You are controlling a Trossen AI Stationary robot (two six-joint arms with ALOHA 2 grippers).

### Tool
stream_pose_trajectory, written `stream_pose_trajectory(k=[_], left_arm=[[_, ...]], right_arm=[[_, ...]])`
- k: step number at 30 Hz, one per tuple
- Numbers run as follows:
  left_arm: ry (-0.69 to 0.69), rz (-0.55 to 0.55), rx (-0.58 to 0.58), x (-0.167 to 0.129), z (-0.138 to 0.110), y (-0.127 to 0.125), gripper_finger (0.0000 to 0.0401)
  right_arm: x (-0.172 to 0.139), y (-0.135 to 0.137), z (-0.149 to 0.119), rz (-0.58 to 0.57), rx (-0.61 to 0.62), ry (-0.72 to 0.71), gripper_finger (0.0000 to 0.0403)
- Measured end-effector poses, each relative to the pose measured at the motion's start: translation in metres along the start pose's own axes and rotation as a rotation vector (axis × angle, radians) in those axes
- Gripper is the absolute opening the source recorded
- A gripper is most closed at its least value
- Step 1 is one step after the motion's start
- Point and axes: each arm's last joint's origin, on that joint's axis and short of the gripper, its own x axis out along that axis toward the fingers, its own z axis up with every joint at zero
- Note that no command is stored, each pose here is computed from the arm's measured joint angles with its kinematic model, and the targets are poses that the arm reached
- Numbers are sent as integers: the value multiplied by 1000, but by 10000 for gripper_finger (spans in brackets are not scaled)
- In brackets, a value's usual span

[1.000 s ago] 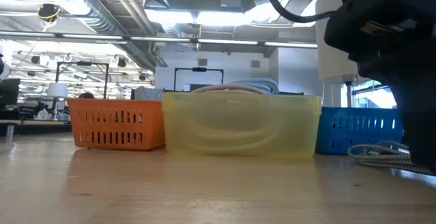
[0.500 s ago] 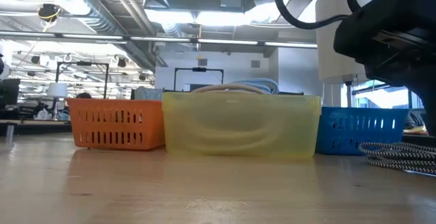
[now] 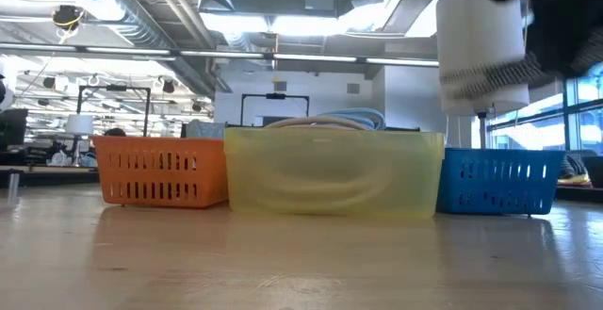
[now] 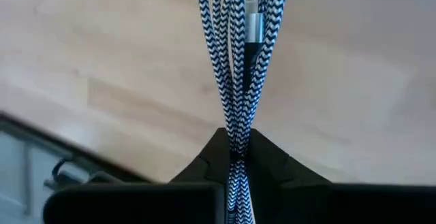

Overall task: Pick & Place USB Port
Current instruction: Put the gray patterned usb cable into the blue bin

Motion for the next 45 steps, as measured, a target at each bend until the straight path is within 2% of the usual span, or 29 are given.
stream_pose_trajectory(k=[5,7,11,19,23,29,35,40,45], left_arm=[[0,0,0,0,0,0,159],[0,0,0,0,0,0,158],[0,-1,-12,0,0,0,155],[13,-30,-14,0,-1,-1,157],[30,-62,-13,0,-2,-2,154],[62,-87,-26,0,-5,-2,153],[70,-130,-31,-1,-5,-3,152],[71,-138,-31,-1,-5,-4,153],[71,-138,-31,-1,-5,-4,153]], right_arm=[[-35,5,12,-93,-29,-149,25],[-48,4,22,-156,-30,-206,25],[-68,9,44,-206,-36,-281,25],[-98,10,86,-202,-115,-291,25],[-113,0,97,-242,-110,-319,25],[-126,-13,109,-206,-103,-351,25],[-119,-30,117,-177,-74,-338,25],[-89,-47,123,-102,-47,-278,25],[-60,-58,128,-12,-10,-277,25]])
